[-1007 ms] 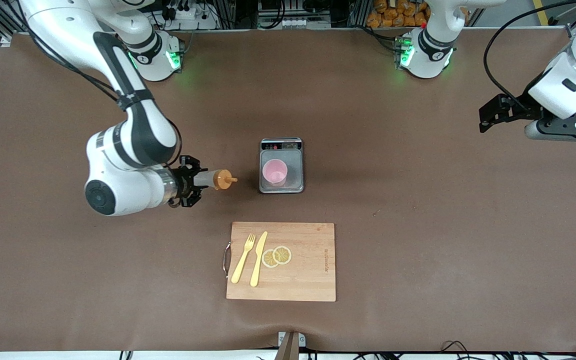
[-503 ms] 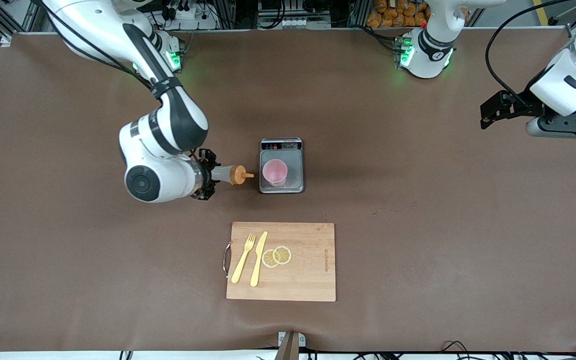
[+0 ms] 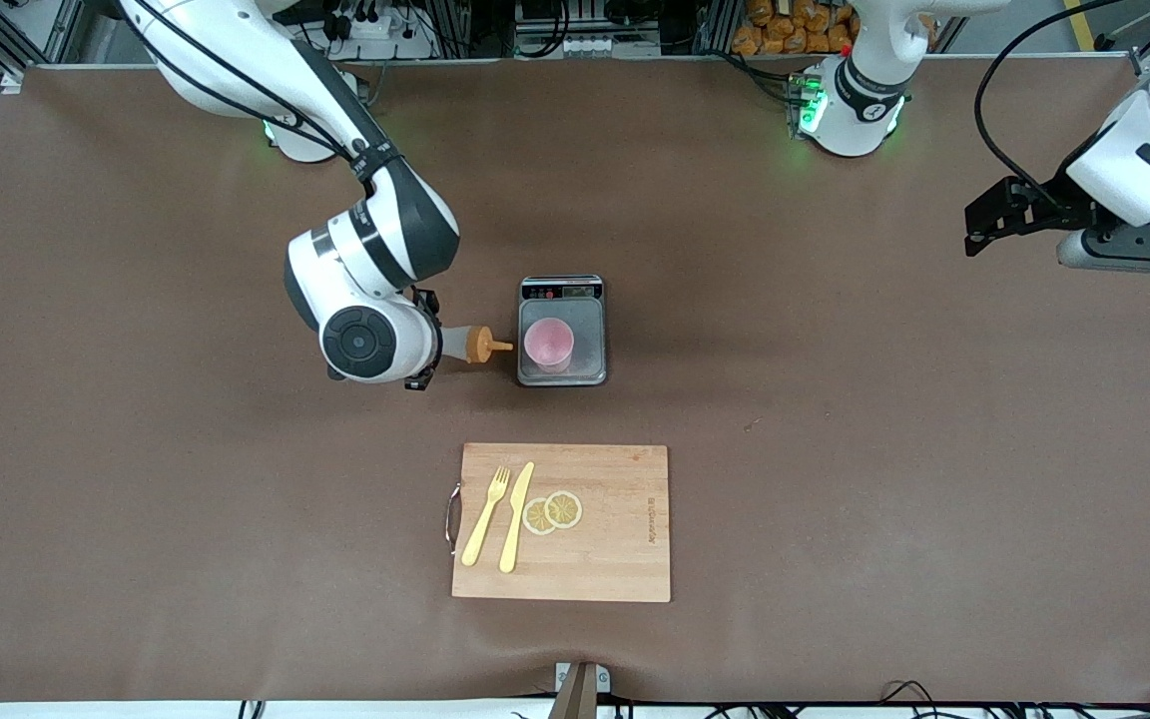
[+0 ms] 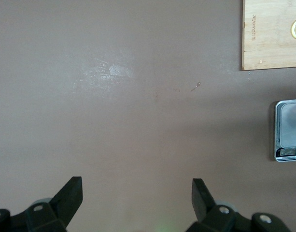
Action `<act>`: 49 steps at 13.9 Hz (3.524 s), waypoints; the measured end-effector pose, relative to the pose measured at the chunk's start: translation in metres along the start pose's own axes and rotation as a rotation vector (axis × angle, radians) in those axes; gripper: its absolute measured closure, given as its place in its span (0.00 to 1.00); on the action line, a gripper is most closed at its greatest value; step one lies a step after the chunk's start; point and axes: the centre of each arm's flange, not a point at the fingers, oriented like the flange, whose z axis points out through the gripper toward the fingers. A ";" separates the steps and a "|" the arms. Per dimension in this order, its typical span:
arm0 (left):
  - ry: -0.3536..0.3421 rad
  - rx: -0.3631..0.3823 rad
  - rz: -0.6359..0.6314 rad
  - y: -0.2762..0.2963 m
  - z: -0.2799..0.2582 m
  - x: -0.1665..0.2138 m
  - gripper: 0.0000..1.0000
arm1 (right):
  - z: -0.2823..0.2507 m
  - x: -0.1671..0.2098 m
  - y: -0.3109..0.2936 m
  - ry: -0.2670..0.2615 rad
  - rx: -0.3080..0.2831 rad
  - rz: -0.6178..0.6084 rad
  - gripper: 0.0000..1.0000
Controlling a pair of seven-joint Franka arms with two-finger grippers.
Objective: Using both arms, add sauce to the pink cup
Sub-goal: 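Tilt the white bottle over the pink cup with the right gripper, then carry the white bottle back beside the table edge with the right gripper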
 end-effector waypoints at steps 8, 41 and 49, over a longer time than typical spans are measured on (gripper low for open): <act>0.000 0.001 -0.002 -0.012 -0.001 0.000 0.00 | 0.015 -0.025 0.015 0.178 0.009 0.015 0.58; 0.001 0.002 -0.004 -0.013 -0.003 -0.001 0.00 | -0.036 0.354 -0.086 -0.692 -0.175 -0.455 0.53; 0.009 0.002 -0.045 -0.024 -0.006 -0.001 0.00 | 0.072 0.462 -0.109 -0.967 -0.105 -0.592 0.51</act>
